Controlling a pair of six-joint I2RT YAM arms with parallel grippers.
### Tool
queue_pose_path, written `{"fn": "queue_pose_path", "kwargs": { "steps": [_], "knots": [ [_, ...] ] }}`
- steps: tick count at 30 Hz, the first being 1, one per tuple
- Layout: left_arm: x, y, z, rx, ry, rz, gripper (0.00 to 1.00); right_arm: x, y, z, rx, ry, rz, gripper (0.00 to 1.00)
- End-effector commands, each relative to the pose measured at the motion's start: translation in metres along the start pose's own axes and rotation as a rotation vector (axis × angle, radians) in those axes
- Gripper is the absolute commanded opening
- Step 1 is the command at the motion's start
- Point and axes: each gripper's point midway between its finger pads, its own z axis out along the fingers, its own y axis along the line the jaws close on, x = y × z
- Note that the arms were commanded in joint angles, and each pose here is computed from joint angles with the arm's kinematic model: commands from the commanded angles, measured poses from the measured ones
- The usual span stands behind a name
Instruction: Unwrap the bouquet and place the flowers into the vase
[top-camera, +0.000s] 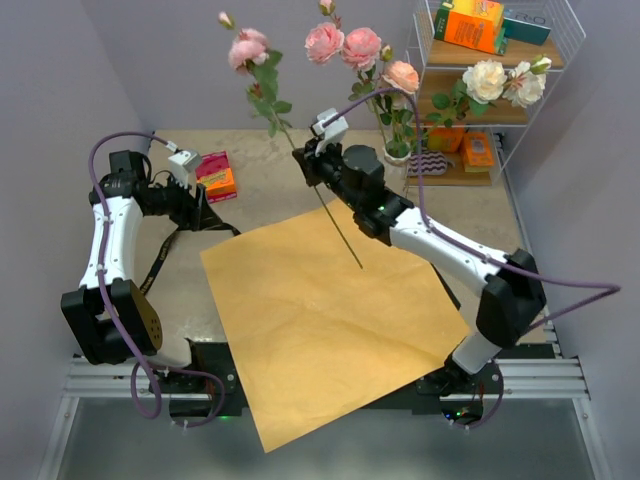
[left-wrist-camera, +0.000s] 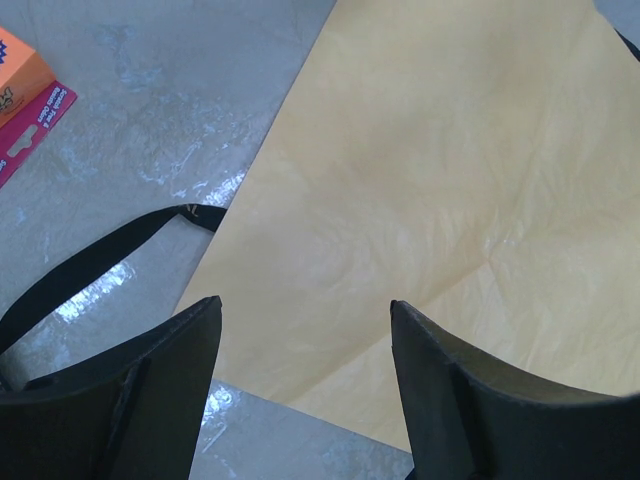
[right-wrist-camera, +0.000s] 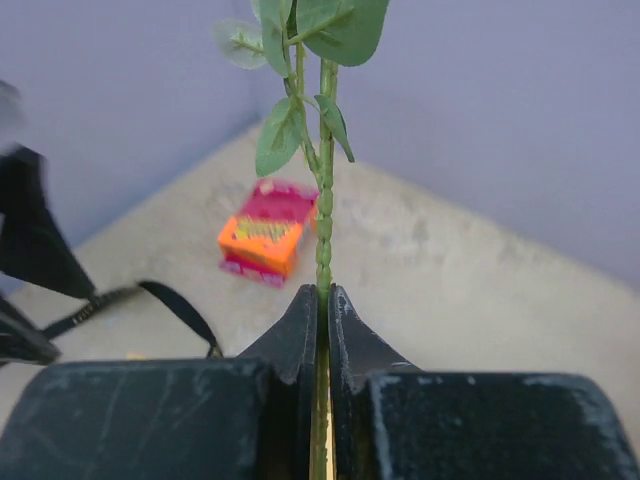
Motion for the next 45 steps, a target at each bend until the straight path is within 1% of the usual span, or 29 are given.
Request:
{"fn": "queue_pose_path", "kwargs": {
  "steps": [1,3,4,5,6,8,9,10,11,12,13,14,16,17,20,24,25,27,28,29,33,34,45],
  "knots": [
    [-0.021,-0.006,-0.013,-0.017,-0.05,0.059,0.73,-0.112,0.028,-0.046,-0.147,-0.32,-0.186,0.0],
    [-0.021,-0.006,-0.014,-0.021,-0.05,0.061,0.73,-0.167,0.033,-0.075,-0.171,-0.422,-0.231,0.0],
    [-0.021,-0.007,-0.014,-0.019,-0.049,0.059,0.73,-0.184,0.033,-0.086,-0.169,-0.455,-0.238,0.0],
    [-0.021,-0.006,-0.014,-0.02,-0.049,0.059,0.73,-0.203,0.032,-0.097,-0.156,-0.502,-0.247,0.0],
    [-0.022,-0.007,-0.014,-0.018,-0.049,0.061,0.73,-0.234,0.029,-0.118,-0.132,-0.577,-0.271,0.0],
    [-0.024,-0.007,-0.015,-0.02,-0.051,0.062,0.73,-0.265,0.019,-0.138,-0.067,-0.66,-0.29,0.0],
    [-0.024,-0.007,-0.015,-0.02,-0.051,0.064,0.73,-0.28,0.013,-0.15,-0.023,-0.706,-0.329,0.0],
    [-0.024,-0.006,-0.015,-0.023,-0.052,0.066,0.73,-0.288,0.001,-0.158,0.045,-0.738,-0.322,0.0],
    [-0.025,-0.005,-0.015,-0.025,-0.051,0.068,0.73,-0.307,-0.008,-0.173,0.104,-0.829,-0.321,0.0],
    [-0.024,-0.005,-0.015,-0.025,-0.05,0.065,0.73,-0.309,-0.019,-0.178,0.17,-0.856,-0.364,0.0],
    [-0.024,-0.005,-0.015,-0.026,-0.048,0.065,0.73,-0.314,-0.026,-0.183,0.21,-0.89,-0.374,0.0],
    [-0.023,-0.004,-0.014,-0.023,-0.047,0.063,0.73,-0.326,-0.044,-0.196,0.287,-0.961,-0.36,0.0],
    [-0.025,-0.004,-0.014,-0.024,-0.048,0.064,0.73,-0.337,-0.059,-0.202,0.333,-1.02,-0.35,0.0],
    [-0.024,-0.003,-0.013,-0.021,-0.047,0.062,0.73,-0.339,-0.076,-0.204,0.392,-1.031,-0.341,0.0],
    [-0.025,-0.002,-0.012,-0.016,-0.046,0.061,0.73,-0.345,-0.1,-0.205,0.477,-1.076,-0.335,0.0],
    [-0.027,0.0,-0.012,-0.017,-0.046,0.068,0.73,-0.345,-0.119,-0.205,0.579,-1.113,-0.337,0.0],
    [-0.028,0.001,-0.012,-0.016,-0.047,0.071,0.73,-0.347,-0.122,-0.21,0.597,-1.144,-0.334,0.0],
    [-0.029,0.001,-0.01,-0.011,-0.046,0.07,0.73,-0.342,-0.128,-0.205,0.635,-1.15,-0.334,0.0],
    [-0.029,0.002,-0.011,-0.011,-0.047,0.069,0.73,-0.342,-0.132,-0.213,0.667,-1.187,-0.308,0.0],
    [-0.03,0.003,-0.01,-0.008,-0.045,0.069,0.73,-0.339,-0.135,-0.212,0.682,-1.193,-0.299,0.0],
    [-0.03,0.007,-0.008,-0.012,-0.038,0.07,0.73,-0.322,-0.145,-0.194,0.744,-1.173,-0.313,0.0],
    [-0.03,0.008,-0.008,-0.012,-0.035,0.072,0.73,-0.322,-0.149,-0.196,0.76,-1.185,-0.314,0.0],
    [-0.025,0.011,-0.003,0.008,-0.021,0.07,0.73,-0.291,-0.179,-0.169,0.838,-1.136,-0.36,0.0]
  ]
}}
